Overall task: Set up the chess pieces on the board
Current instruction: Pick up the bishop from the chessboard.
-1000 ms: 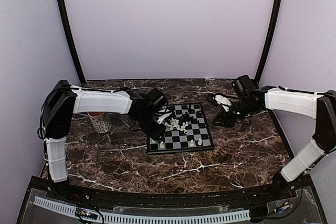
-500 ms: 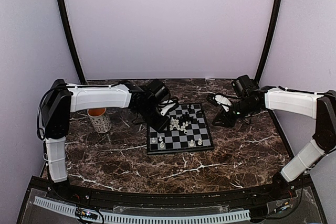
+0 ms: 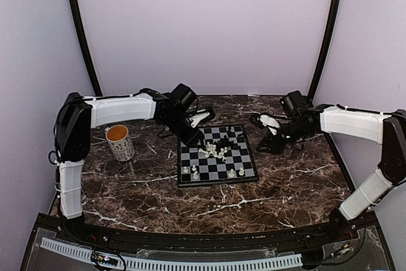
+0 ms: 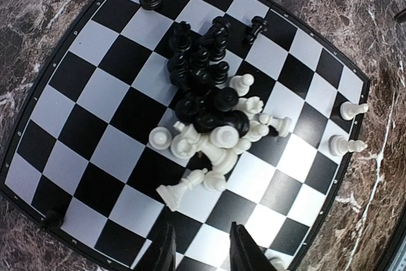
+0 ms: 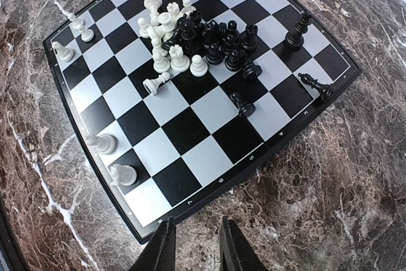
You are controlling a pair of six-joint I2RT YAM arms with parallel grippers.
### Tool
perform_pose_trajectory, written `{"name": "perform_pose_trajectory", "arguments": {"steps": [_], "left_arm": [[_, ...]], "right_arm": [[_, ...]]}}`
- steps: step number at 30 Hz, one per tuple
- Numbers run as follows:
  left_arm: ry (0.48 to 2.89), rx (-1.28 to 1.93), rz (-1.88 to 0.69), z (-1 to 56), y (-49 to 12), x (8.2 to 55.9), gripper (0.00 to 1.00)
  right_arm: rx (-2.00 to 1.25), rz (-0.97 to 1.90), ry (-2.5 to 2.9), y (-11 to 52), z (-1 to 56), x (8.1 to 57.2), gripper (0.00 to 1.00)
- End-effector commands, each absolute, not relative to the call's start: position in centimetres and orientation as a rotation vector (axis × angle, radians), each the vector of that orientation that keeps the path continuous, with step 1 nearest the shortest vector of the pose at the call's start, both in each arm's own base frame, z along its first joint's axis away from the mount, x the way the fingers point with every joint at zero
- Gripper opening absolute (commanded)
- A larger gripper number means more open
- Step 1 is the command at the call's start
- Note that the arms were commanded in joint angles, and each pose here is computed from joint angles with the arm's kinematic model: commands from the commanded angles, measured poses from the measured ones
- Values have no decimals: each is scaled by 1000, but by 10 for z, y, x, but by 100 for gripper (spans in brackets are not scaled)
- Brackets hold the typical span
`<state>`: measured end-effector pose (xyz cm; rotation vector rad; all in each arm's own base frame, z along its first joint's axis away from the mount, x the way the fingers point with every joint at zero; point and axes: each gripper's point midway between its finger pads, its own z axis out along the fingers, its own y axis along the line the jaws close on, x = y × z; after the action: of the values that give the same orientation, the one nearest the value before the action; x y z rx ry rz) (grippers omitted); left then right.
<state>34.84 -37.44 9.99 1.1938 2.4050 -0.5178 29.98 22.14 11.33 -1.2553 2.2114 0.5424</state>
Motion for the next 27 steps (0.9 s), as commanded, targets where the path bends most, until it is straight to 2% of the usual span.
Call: {"name": "perform_pose_trajectory", "arguments": {"steps": [1,10,19,27], "left_arm": [[2305,1422,-563,93,-375,348,32],[2251,1468,-553,72,-385,365,35],[2273,1553,-528,42,-380,360,35],[2307,1554,-528,39,-373,353,25]], "right_arm": [[-1261,530,2190,219,118,298,25],[-1267,534,2202,220,114,298,25],[-1272,534,2215,220,111,300,25],[-1278,546,2223,222,107,301,25]]}}
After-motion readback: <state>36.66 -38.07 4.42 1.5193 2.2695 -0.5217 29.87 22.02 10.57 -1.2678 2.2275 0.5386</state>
